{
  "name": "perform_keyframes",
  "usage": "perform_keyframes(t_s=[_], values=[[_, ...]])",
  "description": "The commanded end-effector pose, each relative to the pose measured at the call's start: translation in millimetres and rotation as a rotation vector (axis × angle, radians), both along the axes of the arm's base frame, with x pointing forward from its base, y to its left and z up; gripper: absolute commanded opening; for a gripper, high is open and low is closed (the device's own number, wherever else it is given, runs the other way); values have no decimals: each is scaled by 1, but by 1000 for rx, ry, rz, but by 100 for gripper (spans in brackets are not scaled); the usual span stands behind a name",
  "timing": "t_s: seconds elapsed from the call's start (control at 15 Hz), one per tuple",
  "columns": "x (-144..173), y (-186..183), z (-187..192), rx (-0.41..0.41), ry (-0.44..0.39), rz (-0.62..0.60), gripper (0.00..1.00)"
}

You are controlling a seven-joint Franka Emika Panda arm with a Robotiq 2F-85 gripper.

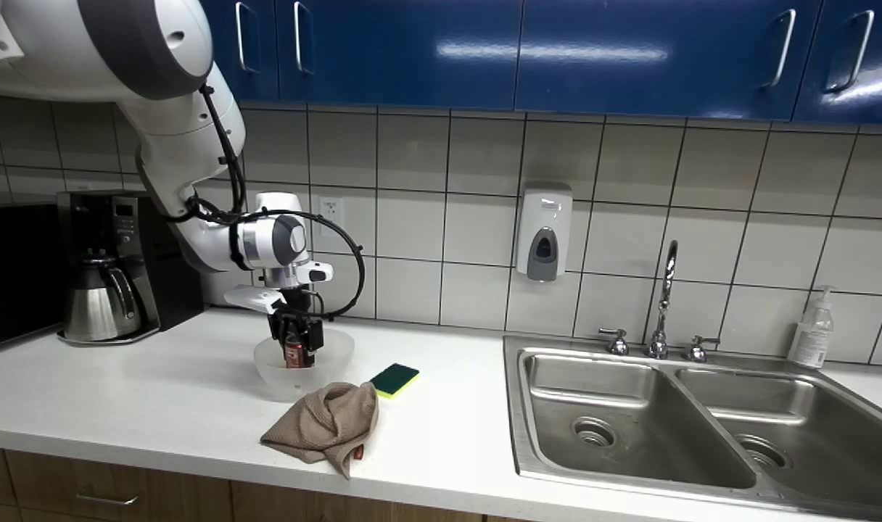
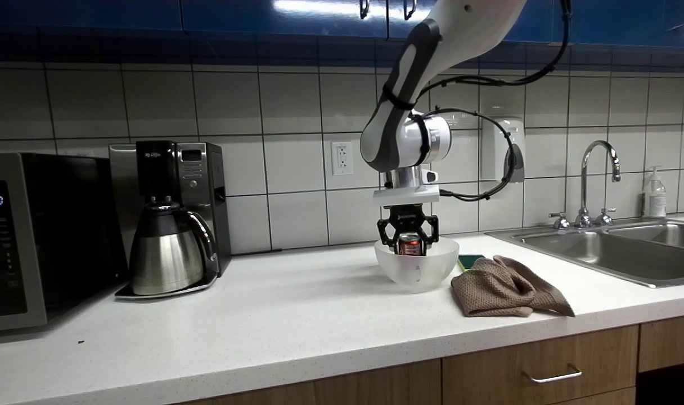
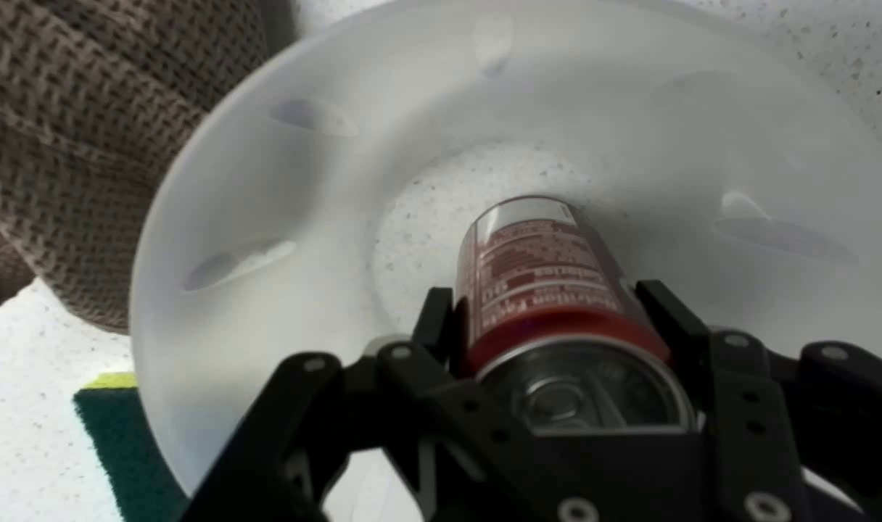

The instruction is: Bring the can closer to the sink

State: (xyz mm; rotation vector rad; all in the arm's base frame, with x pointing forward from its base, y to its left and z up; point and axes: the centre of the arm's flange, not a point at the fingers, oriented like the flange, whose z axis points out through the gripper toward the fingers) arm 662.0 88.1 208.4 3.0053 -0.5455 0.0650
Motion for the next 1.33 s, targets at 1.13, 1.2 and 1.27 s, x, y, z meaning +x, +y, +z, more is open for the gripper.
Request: perform_keyframes(t_s=[1.13, 1.2, 1.27], values=[[5, 12, 81, 34, -49, -168, 40], [4, 13, 89, 34, -50, -170, 40], [2, 13, 97, 29, -54, -175, 40]])
